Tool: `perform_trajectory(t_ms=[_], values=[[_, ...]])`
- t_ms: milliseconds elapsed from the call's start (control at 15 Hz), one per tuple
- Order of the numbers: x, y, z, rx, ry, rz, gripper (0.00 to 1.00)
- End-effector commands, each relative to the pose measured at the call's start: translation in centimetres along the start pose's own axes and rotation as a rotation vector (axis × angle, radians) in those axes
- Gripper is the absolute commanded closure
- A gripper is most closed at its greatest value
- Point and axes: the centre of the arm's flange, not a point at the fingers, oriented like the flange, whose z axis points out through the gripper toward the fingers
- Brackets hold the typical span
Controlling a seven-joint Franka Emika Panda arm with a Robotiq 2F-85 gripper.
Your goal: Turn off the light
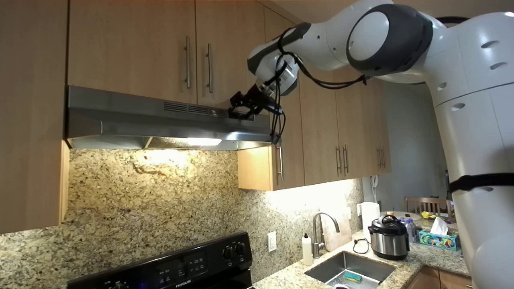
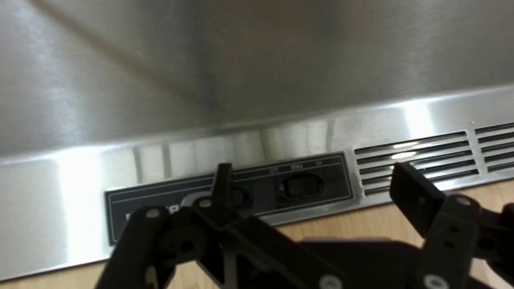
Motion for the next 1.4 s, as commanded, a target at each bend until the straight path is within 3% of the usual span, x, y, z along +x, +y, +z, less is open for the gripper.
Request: perform_trajectory(t_ms=[0, 1333], values=[[0.7, 0.2, 0.2, -0.021, 0.018, 0.004, 0.00], [1.0, 0.4, 0.5, -0.029, 0.049, 0.019, 0.00]])
